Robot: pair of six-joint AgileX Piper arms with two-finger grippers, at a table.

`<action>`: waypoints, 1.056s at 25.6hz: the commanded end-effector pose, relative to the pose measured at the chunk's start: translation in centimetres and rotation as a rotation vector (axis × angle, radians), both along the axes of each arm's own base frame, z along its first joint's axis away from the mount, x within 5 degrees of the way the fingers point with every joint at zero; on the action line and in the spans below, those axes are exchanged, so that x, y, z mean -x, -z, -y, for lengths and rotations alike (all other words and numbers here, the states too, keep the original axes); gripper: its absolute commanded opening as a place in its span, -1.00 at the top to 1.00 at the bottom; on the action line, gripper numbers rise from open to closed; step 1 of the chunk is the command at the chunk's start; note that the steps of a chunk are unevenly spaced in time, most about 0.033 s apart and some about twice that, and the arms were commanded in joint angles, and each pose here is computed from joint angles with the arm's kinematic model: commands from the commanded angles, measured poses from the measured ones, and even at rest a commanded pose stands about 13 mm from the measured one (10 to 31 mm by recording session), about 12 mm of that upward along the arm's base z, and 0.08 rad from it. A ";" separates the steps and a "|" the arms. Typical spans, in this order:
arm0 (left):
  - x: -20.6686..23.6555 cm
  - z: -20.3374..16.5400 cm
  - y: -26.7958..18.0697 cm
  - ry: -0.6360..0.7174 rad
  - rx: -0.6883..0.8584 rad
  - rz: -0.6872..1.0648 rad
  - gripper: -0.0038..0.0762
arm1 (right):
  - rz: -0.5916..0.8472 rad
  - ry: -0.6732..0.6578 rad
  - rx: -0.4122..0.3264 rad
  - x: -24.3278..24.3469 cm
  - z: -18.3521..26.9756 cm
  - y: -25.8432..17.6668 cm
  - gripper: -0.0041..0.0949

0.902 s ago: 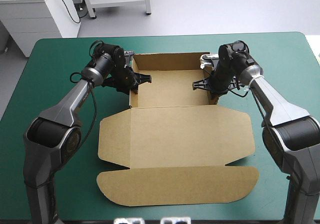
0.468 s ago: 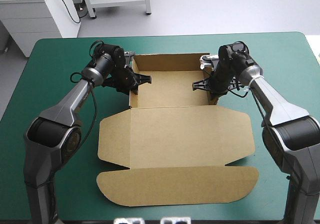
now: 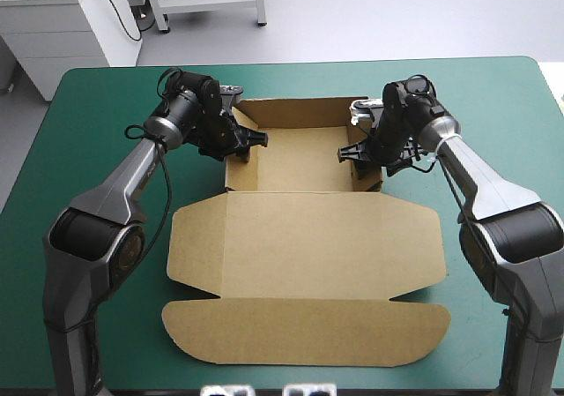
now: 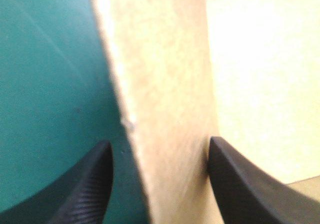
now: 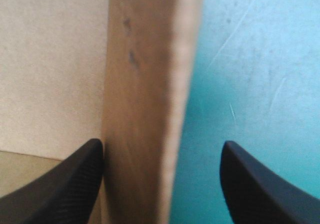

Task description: Fold the box

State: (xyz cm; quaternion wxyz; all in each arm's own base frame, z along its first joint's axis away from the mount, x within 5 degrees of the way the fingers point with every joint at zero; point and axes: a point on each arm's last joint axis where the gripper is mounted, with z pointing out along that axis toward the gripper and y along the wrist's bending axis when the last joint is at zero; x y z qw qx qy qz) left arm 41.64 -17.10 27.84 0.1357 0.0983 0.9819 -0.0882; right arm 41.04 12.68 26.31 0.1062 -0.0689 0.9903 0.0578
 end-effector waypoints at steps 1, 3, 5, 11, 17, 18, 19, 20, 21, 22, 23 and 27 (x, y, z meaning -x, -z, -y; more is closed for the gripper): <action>1.2 -0.4 -3.7 0.013 0.008 0.047 -0.30 | 0.108 0.006 -0.026 0.3 0.3 -3.0 -0.47; 1.2 -0.4 -3.7 0.013 0.008 0.047 -0.30 | 0.118 0.007 -0.029 0.2 0.3 -3.0 -0.47; 1.1 -0.5 -3.8 0.013 0.000 0.056 -0.30 | 0.142 0.008 -0.036 0.0 0.2 -3.1 -0.47; 0.7 -1.5 -9.9 -0.009 -0.039 0.296 -0.30 | 0.385 0.036 -0.044 -1.4 0.9 -9.3 -0.47; 4.3 -2.4 -21.1 -0.020 0.146 0.637 0.86 | 0.472 0.052 -0.035 -0.1 1.9 -15.0 -0.47; 5.0 -2.5 -22.0 -0.010 0.178 0.656 0.91 | 0.471 0.051 -0.037 -0.1 1.9 -15.0 -0.47; 6.0 -2.5 -23.0 0.013 0.216 0.669 0.91 | 0.472 0.044 -0.045 0.1 1.9 -15.2 -0.47; 6.9 -2.5 -23.8 0.057 0.233 0.688 0.91 | 0.472 0.030 -0.052 0.1 1.7 -15.2 -0.47; 7.5 -2.6 -24.3 0.096 0.231 0.708 0.92 | 0.472 0.023 -0.055 0.2 1.6 -15.3 -0.47; 8.2 -2.7 -24.9 0.120 0.238 0.721 0.92 | 0.472 0.011 -0.063 0.3 1.5 -15.3 -0.47; 8.8 -2.9 -25.3 0.125 0.245 0.728 0.92 | 0.470 0.005 -0.073 0.3 1.4 -15.3 -0.47; 10.7 -3.8 -26.1 0.118 0.227 0.733 0.92 | 0.463 0.001 -0.098 0.3 1.2 -15.3 -0.47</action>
